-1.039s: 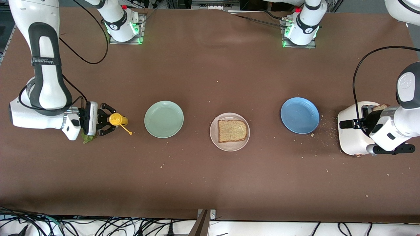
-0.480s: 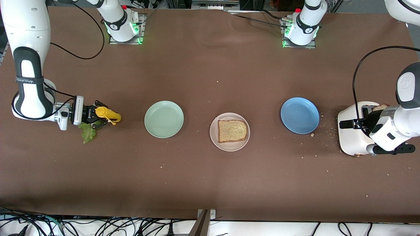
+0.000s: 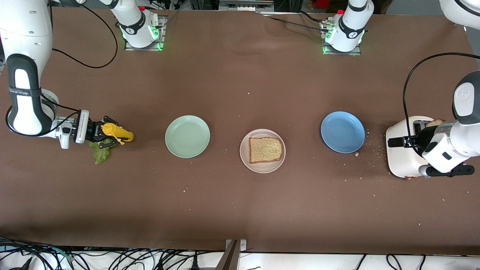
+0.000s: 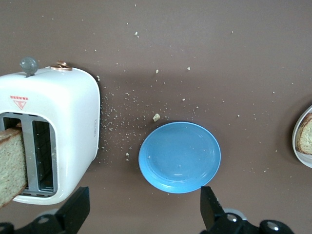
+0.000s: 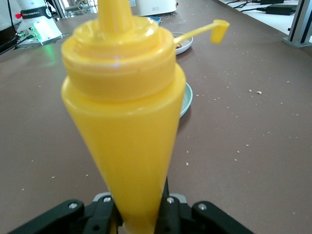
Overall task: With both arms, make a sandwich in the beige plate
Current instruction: 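Lower the mustard onto the table and open the right gripper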
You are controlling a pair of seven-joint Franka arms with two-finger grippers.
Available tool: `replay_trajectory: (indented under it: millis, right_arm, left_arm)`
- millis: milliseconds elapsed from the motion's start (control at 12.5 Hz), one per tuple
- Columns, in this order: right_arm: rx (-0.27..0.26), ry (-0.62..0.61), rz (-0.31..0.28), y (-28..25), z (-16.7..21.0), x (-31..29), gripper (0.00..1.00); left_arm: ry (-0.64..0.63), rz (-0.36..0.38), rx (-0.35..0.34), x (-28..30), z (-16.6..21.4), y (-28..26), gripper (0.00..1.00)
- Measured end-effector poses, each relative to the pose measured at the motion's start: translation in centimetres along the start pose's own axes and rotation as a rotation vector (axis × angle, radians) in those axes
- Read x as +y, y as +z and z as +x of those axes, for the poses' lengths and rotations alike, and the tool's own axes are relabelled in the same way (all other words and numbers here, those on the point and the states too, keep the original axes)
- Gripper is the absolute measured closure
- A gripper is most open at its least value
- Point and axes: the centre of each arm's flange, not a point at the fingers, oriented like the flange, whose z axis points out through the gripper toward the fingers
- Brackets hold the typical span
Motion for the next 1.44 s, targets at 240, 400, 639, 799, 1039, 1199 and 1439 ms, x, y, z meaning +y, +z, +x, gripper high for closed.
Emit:
replay_trajectory:
  millis: [240, 400, 639, 799, 1039, 1199, 1439]
  right_arm:
    - [0.009, 0.045, -0.011, 0.9, -1.6, 0.0, 0.72]
    - [0.022, 0.066, -0.031, 1.8, -3.0, 0.0, 0.72]
    - [0.018, 0.051, -0.068, 2.7, -3.2, 0.6, 0.72]
    - [0.002, 0.034, -0.073, 3.6, -2.6, 0.9, 0.72]
    - [-0.008, 0.03, -0.072, 4.0, -2.5, 1.0, 0.76]
    - [-0.013, 0.031, -0.075, 4.0, -2.7, 1.0, 0.77]
    - [-0.011, 0.035, -0.081, 4.2, -2.9, 1.0, 0.7]
  left_arm:
    - [0.0, 0.0, 0.0, 0.0, 0.0, 0.0, 0.0]
    - [0.0, 0.0, 0.0, 0.0, 0.0, 0.0, 0.0]
    - [0.0, 0.0, 0.0, 0.0, 0.0, 0.0, 0.0]
    - [0.0, 0.0, 0.0, 0.0, 0.0, 0.0, 0.0]
    - [-0.001, 0.0, 0.0, 0.0, 0.0, 0.0, 0.0]
    - [-0.001, 0.0, 0.0, 0.0, 0.0, 0.0, 0.0]
    - [-0.001, 0.0, 0.0, 0.0, 0.0, 0.0, 0.0]
